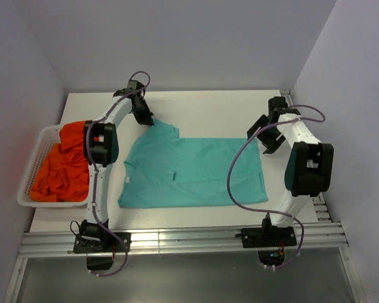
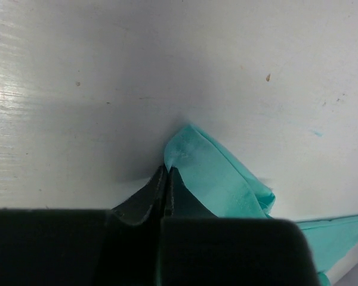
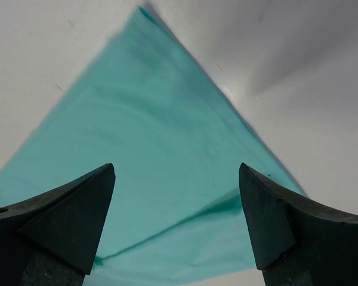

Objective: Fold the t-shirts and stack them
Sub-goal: Fold the tshirt

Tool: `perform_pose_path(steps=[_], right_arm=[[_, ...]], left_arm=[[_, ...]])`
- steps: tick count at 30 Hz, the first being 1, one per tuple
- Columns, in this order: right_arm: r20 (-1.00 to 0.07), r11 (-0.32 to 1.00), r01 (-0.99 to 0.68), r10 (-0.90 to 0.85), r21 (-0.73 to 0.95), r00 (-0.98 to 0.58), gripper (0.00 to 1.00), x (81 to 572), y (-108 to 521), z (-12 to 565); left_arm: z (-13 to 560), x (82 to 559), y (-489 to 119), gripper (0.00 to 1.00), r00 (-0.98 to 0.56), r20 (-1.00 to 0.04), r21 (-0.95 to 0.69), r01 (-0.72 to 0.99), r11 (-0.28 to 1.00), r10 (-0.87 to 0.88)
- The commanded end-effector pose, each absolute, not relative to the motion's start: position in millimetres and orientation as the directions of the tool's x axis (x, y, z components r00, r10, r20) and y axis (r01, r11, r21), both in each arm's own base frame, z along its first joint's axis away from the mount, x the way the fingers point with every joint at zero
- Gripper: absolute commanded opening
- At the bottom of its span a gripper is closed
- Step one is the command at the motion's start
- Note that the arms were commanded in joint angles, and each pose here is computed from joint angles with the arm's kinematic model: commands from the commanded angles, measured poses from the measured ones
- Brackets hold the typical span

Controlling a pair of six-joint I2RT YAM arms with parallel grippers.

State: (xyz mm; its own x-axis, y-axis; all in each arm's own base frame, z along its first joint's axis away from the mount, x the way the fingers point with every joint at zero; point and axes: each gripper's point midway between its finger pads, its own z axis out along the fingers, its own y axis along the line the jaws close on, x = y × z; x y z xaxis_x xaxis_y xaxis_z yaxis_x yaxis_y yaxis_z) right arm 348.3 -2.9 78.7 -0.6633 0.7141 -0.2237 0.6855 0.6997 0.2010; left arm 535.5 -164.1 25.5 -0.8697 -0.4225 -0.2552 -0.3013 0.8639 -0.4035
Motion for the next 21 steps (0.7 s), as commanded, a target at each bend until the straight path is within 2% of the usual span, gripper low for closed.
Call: perform_pose_path(steps=[1,8,15,18,21], right_arm=[[-0.329,0.718,0.639,0.695,0.277,-0.639,0.91,403.9,-10.7,97.3],[-0.333,0.719,0.663,0.690,0.210,-0.643,0.90,444.2,-24.8,72.7],[-0.288,0.693,0.700,0.715,0.172,-0.637,0.86,455.7,-26.3,42.7],[-0.270,0.688,0.708,0.720,0.160,-0.639,0.84,455.1,-24.5,33.1],[-0.261,0.685,0.712,0.724,0.154,-0.639,0.76,454.8,-23.6,26.6]], left_arm=[[3.6,523.3,-161.1,0.02,-0.883,-0.209,-0.361,-0.329,0.873,-0.420],[2.4,509.6,-156.9,0.00,-0.886,-0.190,-0.345,-0.343,0.873,-0.423],[12.8,506.4,-153.7,0.00,-0.885,-0.197,-0.338,-0.343,0.877,-0.422],[14.6,505.7,-153.8,0.00,-0.884,-0.197,-0.340,-0.343,0.876,-0.423],[13.1,503.9,-153.6,0.00,-0.885,-0.191,-0.337,-0.348,0.875,-0.426]])
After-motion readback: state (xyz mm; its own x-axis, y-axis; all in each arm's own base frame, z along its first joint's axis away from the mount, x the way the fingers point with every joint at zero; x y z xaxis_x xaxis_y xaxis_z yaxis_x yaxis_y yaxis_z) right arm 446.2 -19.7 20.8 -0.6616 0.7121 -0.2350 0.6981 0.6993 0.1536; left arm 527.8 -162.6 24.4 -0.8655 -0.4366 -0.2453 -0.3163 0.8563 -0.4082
